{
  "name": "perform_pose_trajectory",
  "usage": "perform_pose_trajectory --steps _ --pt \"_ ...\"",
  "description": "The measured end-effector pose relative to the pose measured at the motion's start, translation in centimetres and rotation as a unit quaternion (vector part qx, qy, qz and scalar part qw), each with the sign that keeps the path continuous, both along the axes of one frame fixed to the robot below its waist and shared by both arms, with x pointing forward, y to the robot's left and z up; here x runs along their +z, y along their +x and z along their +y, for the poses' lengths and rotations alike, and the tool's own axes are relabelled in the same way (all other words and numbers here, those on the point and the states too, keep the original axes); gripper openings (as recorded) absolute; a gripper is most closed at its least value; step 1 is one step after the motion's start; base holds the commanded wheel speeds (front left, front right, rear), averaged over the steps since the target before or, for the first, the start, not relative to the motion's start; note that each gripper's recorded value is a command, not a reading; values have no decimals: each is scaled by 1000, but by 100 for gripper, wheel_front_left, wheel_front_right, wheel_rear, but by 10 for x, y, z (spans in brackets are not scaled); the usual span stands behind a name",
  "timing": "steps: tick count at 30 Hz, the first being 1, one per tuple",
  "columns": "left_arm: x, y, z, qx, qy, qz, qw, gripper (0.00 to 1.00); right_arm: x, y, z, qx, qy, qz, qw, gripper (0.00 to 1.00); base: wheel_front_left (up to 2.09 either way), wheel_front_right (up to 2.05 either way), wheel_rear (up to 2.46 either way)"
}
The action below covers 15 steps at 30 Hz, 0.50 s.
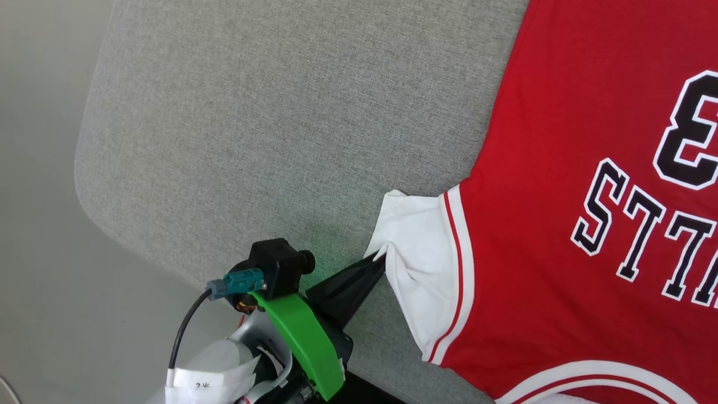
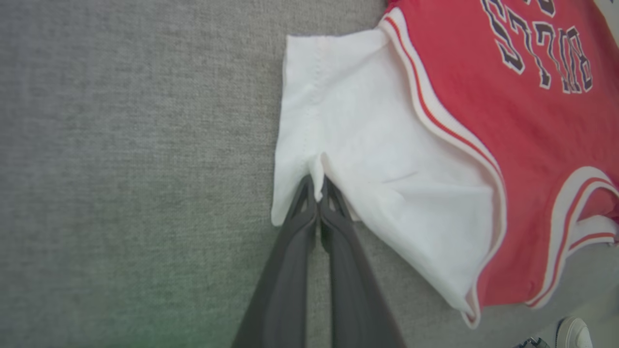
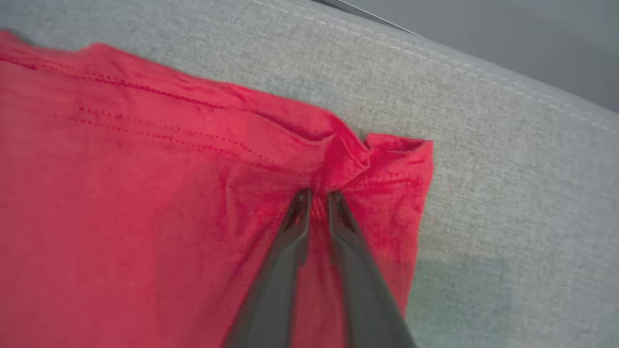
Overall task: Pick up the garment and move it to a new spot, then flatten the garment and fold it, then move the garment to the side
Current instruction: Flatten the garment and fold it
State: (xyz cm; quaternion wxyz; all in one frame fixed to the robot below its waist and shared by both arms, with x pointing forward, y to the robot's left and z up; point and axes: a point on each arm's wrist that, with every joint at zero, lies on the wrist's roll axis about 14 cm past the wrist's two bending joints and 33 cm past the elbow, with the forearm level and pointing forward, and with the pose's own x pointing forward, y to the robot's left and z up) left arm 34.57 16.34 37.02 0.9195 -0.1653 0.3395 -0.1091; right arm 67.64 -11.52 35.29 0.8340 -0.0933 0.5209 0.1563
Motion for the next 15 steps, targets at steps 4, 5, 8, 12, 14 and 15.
perform_pose_trajectory --steps 4,5,8,12,14,15 --pt "6 2 1 -5 4 -13 1000 0 4 -9 -5 3 -3 -8 1000 0 0 0 0" --pt "7 2 2 -4 5 -16 1000 0 4 -11 -7 2 -4 -9 1000 0 0 0 0" --pt "15 4 2 -6 9 -28 1000 0 6 -21 -13 -1 -4 -7 1000 0 0 0 0" --pt "27 5 2 -11 12 -44 999 0 9 -39 -24 -9 -1 -3 1000 0 0 0 0" --pt "33 4 4 -11 16 -51 998 0 11 -52 -28 -15 5 -3 1000 0 0 0 0" --pt "35 4 5 -12 17 -54 998 0 12 -57 -31 -16 4 -4 1000 0 0 0 0"
